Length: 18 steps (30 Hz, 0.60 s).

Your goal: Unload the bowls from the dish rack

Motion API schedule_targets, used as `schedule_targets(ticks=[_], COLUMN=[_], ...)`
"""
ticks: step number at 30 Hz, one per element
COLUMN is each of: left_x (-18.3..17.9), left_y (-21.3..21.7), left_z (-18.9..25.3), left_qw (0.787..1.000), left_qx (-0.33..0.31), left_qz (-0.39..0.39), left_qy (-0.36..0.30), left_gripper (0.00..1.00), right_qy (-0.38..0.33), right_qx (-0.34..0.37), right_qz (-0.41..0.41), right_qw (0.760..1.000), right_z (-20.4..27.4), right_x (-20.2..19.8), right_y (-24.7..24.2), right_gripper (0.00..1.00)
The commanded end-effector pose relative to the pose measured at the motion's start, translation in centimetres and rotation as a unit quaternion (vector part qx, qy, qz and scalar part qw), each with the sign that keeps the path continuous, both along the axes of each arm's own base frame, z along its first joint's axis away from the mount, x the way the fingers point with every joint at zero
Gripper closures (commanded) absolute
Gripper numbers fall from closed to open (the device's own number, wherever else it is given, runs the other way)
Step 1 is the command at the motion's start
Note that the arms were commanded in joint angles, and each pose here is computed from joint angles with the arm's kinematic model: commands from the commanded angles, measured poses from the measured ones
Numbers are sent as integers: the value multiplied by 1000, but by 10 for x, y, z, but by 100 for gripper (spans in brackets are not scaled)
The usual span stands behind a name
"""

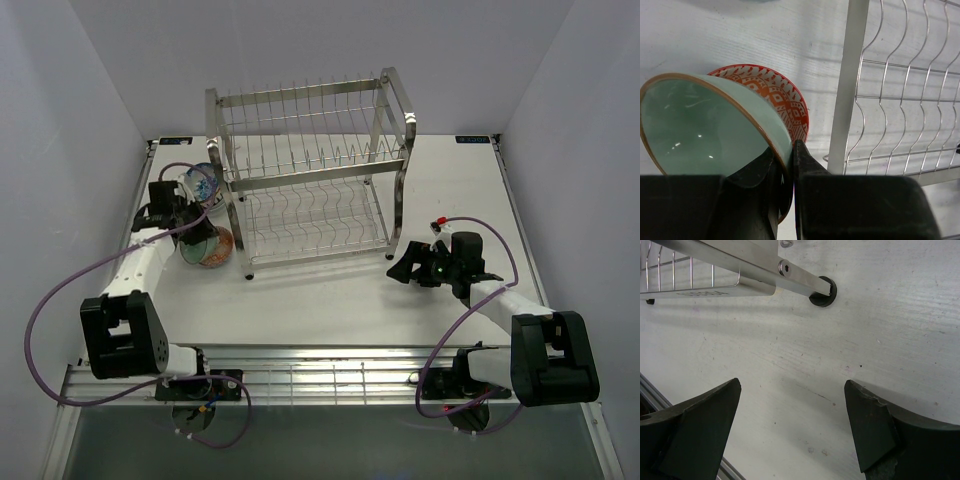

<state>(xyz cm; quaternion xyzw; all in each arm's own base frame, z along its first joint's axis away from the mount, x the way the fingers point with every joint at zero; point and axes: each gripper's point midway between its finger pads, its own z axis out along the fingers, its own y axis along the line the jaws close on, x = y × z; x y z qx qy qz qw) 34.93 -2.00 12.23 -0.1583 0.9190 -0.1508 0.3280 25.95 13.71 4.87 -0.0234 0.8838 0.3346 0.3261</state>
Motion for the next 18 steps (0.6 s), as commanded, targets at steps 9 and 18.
schedule_targets(ticks=[9,18], left_x=[16,19], left_y=[-23,-18], left_z=[-19,-13], left_qw=[998,996], left_qx=[46,86], left_qz=[-34,-29], left_qy=[23,22], left_gripper=[85,56], right_qy=[-34,-26], right_qx=[-4,-5], right_qz=[3,3], right_qw=[999,1000], right_z=[14,11], right_x=[11,11], right_y=[1,1], right_gripper=[10,10])
